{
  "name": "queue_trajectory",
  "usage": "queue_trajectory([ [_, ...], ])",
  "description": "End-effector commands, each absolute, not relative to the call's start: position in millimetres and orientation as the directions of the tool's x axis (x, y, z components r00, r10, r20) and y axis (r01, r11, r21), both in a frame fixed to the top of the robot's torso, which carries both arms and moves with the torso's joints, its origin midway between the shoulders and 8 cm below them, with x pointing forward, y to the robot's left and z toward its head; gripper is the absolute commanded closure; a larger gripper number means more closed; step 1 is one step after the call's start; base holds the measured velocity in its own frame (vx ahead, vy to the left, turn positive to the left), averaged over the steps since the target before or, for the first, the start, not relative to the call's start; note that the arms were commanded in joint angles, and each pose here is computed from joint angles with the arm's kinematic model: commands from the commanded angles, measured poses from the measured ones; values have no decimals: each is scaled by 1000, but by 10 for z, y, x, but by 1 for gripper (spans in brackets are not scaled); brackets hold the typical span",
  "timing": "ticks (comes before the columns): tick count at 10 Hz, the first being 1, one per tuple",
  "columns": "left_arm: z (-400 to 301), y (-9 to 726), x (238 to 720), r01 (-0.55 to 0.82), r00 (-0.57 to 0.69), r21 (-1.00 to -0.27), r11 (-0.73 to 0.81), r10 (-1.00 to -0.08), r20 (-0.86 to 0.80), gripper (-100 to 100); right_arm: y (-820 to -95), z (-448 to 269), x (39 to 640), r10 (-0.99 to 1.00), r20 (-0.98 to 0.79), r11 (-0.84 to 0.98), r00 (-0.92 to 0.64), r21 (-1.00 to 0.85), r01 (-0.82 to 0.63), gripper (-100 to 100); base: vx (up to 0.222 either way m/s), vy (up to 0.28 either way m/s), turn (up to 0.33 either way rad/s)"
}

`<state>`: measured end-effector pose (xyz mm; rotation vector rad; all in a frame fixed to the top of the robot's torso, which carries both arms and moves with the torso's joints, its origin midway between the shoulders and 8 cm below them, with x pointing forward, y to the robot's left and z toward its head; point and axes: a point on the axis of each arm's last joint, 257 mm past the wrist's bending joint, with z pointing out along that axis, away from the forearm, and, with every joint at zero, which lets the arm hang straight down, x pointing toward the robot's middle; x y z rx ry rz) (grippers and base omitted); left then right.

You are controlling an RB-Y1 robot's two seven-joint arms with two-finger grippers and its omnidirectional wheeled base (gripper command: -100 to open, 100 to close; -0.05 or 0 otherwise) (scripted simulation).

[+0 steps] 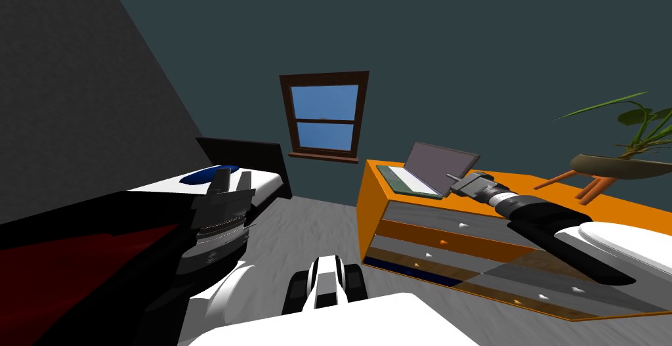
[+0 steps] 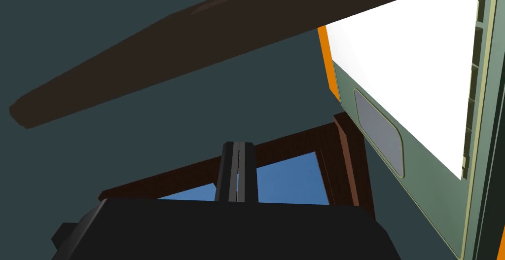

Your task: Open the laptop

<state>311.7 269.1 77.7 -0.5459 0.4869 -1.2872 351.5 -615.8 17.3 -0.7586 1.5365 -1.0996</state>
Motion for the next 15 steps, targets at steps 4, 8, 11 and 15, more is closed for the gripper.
queue_trajectory([
  [4, 777, 2691, 3117, 756, 214, -627, 189, -976, -36, 0, -6218, 192, 3539, -860, -448, 439, -245, -893, 94, -100, -17, -17, 0],
  [8, 777, 2691, 3117, 756, 214, -627, 189, -976, -36, 0, -6290, 235, 3572, -794, -563, 551, -228, -826, 122, -100, -19, -37, -1],
  [11, 777, 2691, 3117, 756, 214, -627, 189, -976, -36, 0, -6336, 272, 3594, -742, -636, 621, -213, -771, 141, -100, -16, -30, -1],
  [15, 777, 2691, 3117, 756, 214, -627, 189, -976, -36, 0, -6357, 292, 3605, -711, -673, 657, -203, -739, 151, -100, -13, -22, 0],
])
